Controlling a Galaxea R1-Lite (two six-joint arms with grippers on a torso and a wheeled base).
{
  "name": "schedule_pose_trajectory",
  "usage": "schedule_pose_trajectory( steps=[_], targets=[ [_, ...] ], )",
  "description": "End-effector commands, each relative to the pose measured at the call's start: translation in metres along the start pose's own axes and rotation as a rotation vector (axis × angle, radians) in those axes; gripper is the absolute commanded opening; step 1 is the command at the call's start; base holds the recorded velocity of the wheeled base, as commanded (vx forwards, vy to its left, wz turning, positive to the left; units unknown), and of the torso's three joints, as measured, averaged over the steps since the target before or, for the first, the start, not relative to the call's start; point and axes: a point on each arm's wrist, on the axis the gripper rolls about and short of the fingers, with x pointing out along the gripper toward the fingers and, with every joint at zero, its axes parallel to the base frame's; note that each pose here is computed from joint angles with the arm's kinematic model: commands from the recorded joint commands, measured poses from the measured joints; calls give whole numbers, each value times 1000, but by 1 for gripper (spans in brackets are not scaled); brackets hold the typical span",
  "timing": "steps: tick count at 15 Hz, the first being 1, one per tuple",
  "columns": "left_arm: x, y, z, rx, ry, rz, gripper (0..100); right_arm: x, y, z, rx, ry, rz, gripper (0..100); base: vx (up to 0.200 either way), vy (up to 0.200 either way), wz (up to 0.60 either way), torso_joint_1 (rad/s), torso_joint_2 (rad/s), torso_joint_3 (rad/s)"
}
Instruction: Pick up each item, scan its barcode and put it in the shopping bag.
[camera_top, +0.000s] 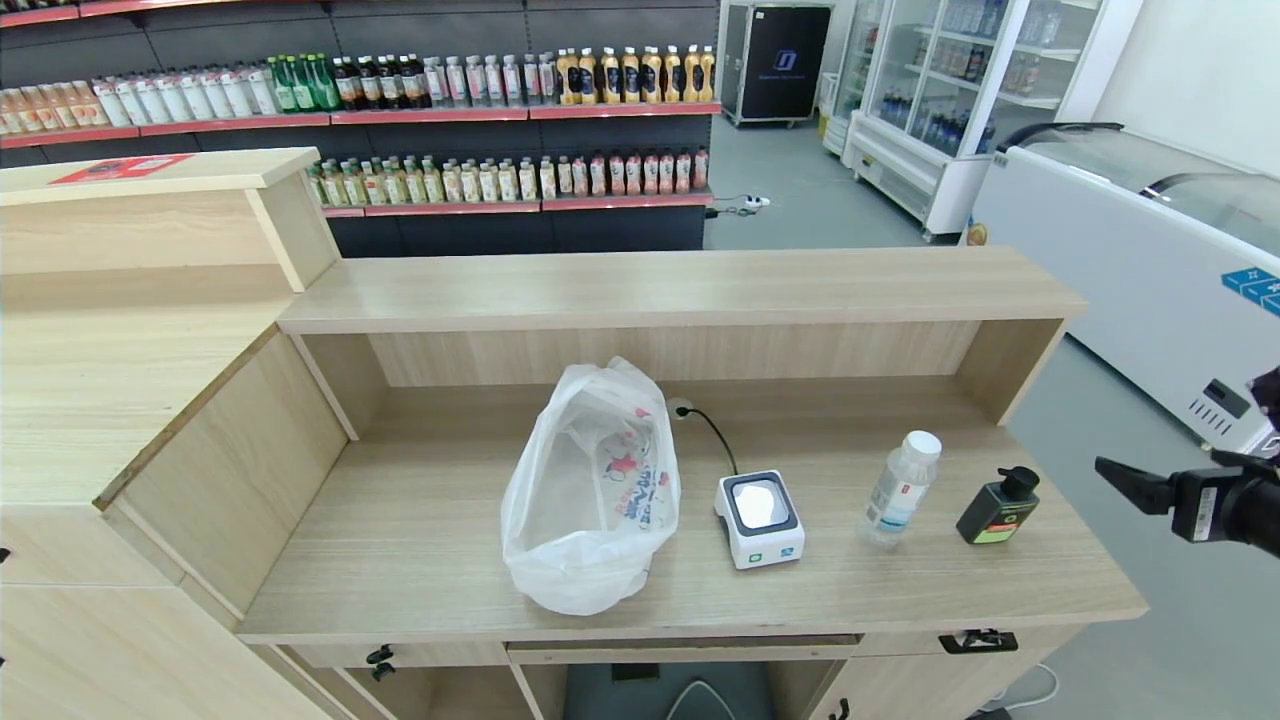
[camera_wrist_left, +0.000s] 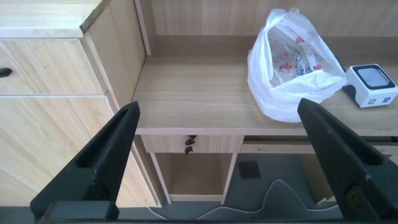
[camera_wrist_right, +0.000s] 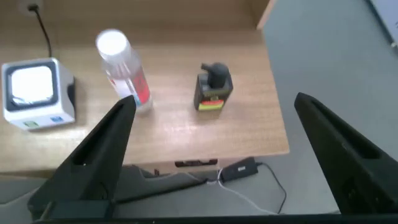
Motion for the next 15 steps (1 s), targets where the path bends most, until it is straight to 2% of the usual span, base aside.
schedule_pose_trajectory(
  steps=[1,3,6,8,9,10,12,15],
  targets=[
    [0,0,0,0,1,1,100,28,-12,-45,27,178,28,100,0,0,0,0,0,0],
    [0,0,0,0,1,1,100,41,-21,-57,41,208,7,100,0,0,0,0,0,0],
    [0,0,0,0,-1,1,100,61,-22,-66,10,209,21,100,0,0,0,0,0,0],
    [0,0,0,0,-1,1,100,81,-19,-70,-25,152,32,100,0,0,0,0,0,0],
    [0,0,0,0,-1,1,100,81,-19,-70,-25,152,32,100,0,0,0,0,0,0],
    [0,0,0,0,-1,1,100,94,-6,-75,-40,148,83,100,0,0,0,0,0,0],
    [0,0,0,0,-1,1,100,105,4,-78,-58,129,112,100,0,0,0,0,0,0],
    [0,0,0,0,-1,1,100,124,9,-78,-93,61,124,100,0,0,0,0,0,0]
  ],
)
